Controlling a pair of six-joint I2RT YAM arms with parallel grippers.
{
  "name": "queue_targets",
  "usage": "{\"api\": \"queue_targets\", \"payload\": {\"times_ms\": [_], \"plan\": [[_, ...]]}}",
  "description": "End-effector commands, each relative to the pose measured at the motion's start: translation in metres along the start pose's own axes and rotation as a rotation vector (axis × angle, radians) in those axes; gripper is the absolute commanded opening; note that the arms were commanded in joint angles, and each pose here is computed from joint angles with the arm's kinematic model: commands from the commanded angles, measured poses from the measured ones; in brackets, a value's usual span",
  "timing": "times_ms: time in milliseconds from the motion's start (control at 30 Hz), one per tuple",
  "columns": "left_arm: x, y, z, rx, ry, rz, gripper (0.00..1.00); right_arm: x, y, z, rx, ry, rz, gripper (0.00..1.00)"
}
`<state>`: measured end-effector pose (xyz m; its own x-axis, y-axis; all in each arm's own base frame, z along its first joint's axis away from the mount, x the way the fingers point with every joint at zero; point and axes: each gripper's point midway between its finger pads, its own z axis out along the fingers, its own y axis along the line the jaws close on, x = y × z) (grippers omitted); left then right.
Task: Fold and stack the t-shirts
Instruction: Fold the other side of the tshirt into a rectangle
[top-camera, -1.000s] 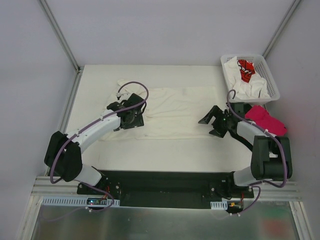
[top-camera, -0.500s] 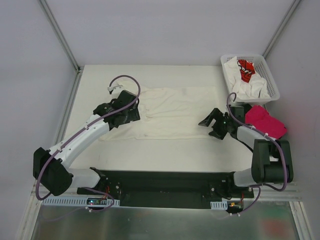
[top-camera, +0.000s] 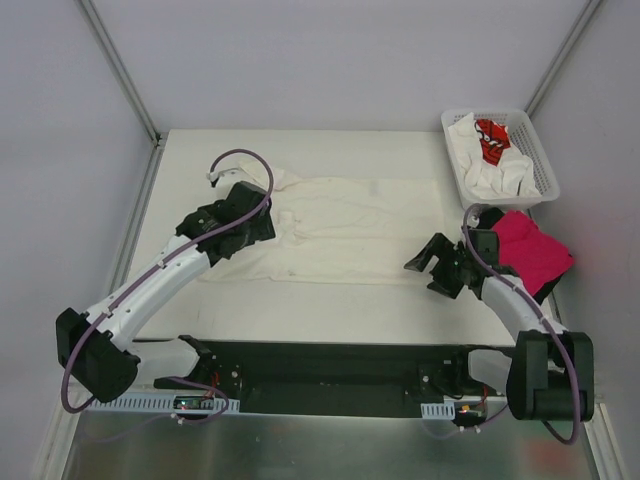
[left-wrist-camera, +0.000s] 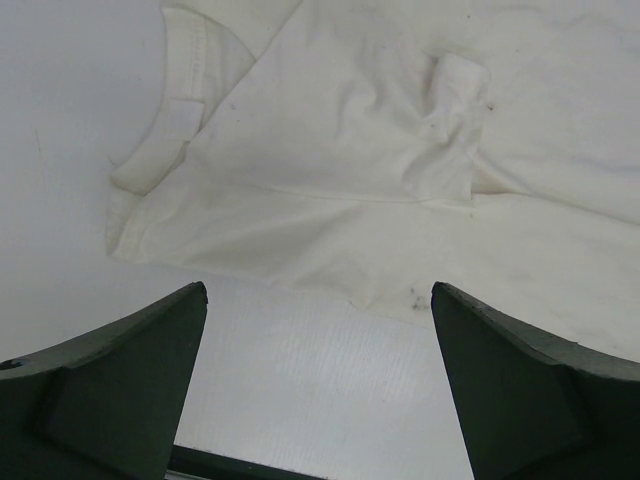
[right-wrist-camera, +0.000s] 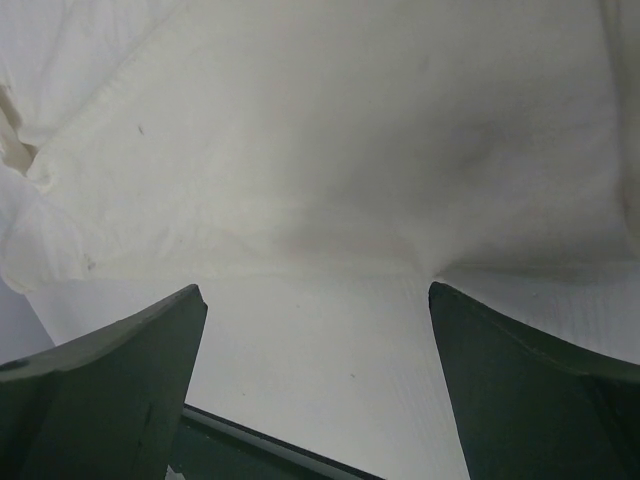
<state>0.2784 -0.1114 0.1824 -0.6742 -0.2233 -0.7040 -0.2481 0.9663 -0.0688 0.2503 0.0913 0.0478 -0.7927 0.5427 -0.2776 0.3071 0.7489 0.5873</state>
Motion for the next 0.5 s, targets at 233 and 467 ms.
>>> {"api": "queue_targets", "payload": {"times_ms": [233,467], "plan": [[0.007,-0.007,0.032,-0.075,0.055,0.102,0.94,-0.050,0.046,-0.035,-0.072,-0.147,-0.059,0.96],[-0.004,-0.078,0.074,0.203,0.080,0.128,0.92,-0.095,0.098,-0.002,-0.211,-0.010,-0.106,0.97]]}}
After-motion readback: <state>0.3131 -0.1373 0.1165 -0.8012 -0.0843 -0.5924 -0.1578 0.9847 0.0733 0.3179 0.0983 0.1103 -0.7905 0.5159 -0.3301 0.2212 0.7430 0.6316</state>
